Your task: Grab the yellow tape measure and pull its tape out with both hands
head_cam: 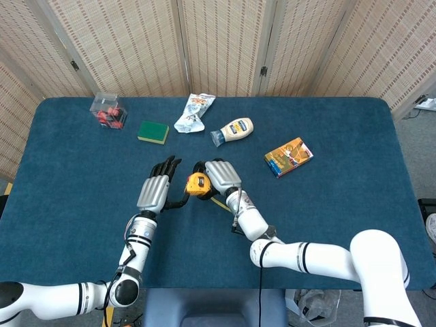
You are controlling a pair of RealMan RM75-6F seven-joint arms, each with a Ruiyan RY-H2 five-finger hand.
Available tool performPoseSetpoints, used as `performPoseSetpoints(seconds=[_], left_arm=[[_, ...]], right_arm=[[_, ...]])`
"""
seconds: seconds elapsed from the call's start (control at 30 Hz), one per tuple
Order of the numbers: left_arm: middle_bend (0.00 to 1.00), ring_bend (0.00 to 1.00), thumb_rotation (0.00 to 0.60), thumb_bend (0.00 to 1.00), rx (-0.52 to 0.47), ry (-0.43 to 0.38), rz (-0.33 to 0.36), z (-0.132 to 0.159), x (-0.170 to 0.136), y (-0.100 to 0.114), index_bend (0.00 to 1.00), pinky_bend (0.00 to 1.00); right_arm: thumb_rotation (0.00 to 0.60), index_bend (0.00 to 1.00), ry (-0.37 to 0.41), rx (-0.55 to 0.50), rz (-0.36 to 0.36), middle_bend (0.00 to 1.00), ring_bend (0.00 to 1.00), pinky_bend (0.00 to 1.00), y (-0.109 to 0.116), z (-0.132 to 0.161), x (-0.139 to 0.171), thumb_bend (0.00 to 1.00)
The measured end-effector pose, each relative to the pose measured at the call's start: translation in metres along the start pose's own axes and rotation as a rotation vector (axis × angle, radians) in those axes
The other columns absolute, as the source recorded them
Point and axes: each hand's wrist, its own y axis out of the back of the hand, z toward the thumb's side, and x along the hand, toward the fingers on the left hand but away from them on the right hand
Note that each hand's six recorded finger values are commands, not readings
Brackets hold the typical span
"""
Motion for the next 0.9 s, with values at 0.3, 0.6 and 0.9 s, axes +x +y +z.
performPoseSetpoints(seconds=[0.3, 0.6, 0.9], left_arm=[[0.0, 0.0, 0.504, 0.38, 0.006, 0.015, 0.006, -0.004, 0.002, 0.002, 0.0, 0.0], [0.0, 0.0, 0.504, 0.43, -0.001, 0.026, 0.016, -0.008, 0.003, 0.006, 0.0, 0.0], [0.0, 0.0, 0.504, 0.47, 0.009, 0.036, 0.022, -0.012, 0.003, 0.009, 0.0, 0.0]], right_arm=[[0.6, 0.68, 0.002, -0.002, 0.0, 0.52, 0.46, 0.14, 0.002, -0.001, 0.001, 0.22], [0.6, 0.67, 0.01, 0.003, 0.002, 0.52, 0.46, 0.14, 0.002, -0.001, 0.003, 0.22], [0.6, 0.68, 0.011, 0.005, 0.003, 0.52, 0.46, 0.14, 0.003, -0.001, 0.003, 0.22]])
